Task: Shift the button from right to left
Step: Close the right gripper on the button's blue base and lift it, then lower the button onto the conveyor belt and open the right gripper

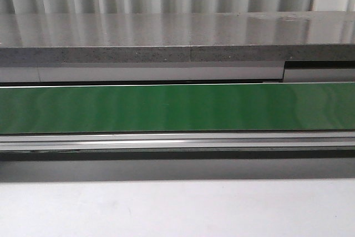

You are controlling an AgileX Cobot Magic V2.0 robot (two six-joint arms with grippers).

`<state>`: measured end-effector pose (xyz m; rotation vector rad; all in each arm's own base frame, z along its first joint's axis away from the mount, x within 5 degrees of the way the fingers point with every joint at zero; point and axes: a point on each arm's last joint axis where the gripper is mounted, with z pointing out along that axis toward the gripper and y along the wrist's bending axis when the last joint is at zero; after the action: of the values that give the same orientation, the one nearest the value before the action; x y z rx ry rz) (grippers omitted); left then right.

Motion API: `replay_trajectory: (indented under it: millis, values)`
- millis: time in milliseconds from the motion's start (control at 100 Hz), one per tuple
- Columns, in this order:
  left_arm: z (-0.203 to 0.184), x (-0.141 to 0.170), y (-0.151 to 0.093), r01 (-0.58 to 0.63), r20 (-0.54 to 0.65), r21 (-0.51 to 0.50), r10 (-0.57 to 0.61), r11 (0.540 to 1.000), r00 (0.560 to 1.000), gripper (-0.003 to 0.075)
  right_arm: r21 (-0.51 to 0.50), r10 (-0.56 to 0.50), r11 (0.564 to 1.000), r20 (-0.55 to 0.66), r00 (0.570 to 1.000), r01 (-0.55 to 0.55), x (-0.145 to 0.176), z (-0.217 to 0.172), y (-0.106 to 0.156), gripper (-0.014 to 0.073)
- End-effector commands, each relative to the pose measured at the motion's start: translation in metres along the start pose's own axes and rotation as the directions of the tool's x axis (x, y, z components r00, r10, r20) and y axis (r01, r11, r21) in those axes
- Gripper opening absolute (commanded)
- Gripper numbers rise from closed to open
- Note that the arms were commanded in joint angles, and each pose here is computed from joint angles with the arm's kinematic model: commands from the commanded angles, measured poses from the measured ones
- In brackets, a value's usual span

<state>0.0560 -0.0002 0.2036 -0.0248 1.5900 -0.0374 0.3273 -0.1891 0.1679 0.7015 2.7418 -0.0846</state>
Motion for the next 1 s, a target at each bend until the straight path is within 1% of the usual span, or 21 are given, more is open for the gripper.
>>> replay_trajectory:
  millis: [0, 160, 330, 440, 560, 700, 810, 930, 990]
  values:
    - [-0.002, -0.001, 0.000, 0.009, 0.086, 0.008, -0.009, 1.000, 0.996, -0.0020, -0.009, 0.002, 1.000, 0.109, 0.994, -0.001, -0.014, -0.028, 0.002, 0.0009]
    - [-0.002, -0.001, 0.000, 0.009, 0.086, 0.008, -0.009, 1.000, 0.996, -0.0020, -0.016, 0.020, 1.000, 0.150, 0.988, -0.018, -0.014, -0.055, 0.005, 0.0009]
    - [-0.002, -0.001, 0.000, 0.009, 0.086, 0.008, -0.009, 1.000, 0.996, -0.0020, -0.032, 0.047, 0.999, 0.193, 0.980, -0.041, -0.005, -0.104, 0.013, 0.0009]
    - [-0.002, -0.001, 0.000, 0.009, 0.086, 0.008, -0.009, 1.000, 0.996, -0.0020, -0.054, 0.059, 0.997, 0.211, 0.976, -0.048, 0.005, -0.134, 0.025, 0.0009]
    - [-0.002, -0.001, 0.000, 0.009, 0.086, 0.008, -0.009, 1.000, 0.996, -0.0020, -0.076, 0.043, 0.997, 0.210, 0.977, -0.028, 0.020, -0.161, 0.043, 0.0009]
    - [-0.002, -0.001, 0.000, 0.009, 0.086, 0.008, -0.009, 1.000, 0.996, -0.0020, -0.112, 0.030, 0.994, 0.183, 0.983, -0.009, 0.036, -0.169, 0.067, 0.0009]
    - [-0.002, -0.001, 0.000, 0.009, 0.086, 0.008, -0.009, 1.000, 0.996, -0.0020, -0.130, -0.004, 0.991, 0.152, 0.988, 0.024, 0.045, -0.162, 0.085, 0.0009]
    - [-0.002, -0.001, 0.000, 0.009, 0.086, 0.008, -0.009, 1.000, 0.996, -0.0020, -0.149, 0.011, 0.989, 0.158, 0.987, 0.012, 0.048, -0.151, 0.096, 0.0009]
    - [-0.002, -0.001, 0.000, 0.009, 0.086, 0.008, -0.009, 1.000, 0.996, -0.0020, -0.150, 0.015, 0.989, 0.142, 0.990, 0.006, 0.050, -0.143, 0.097, 0.0009]
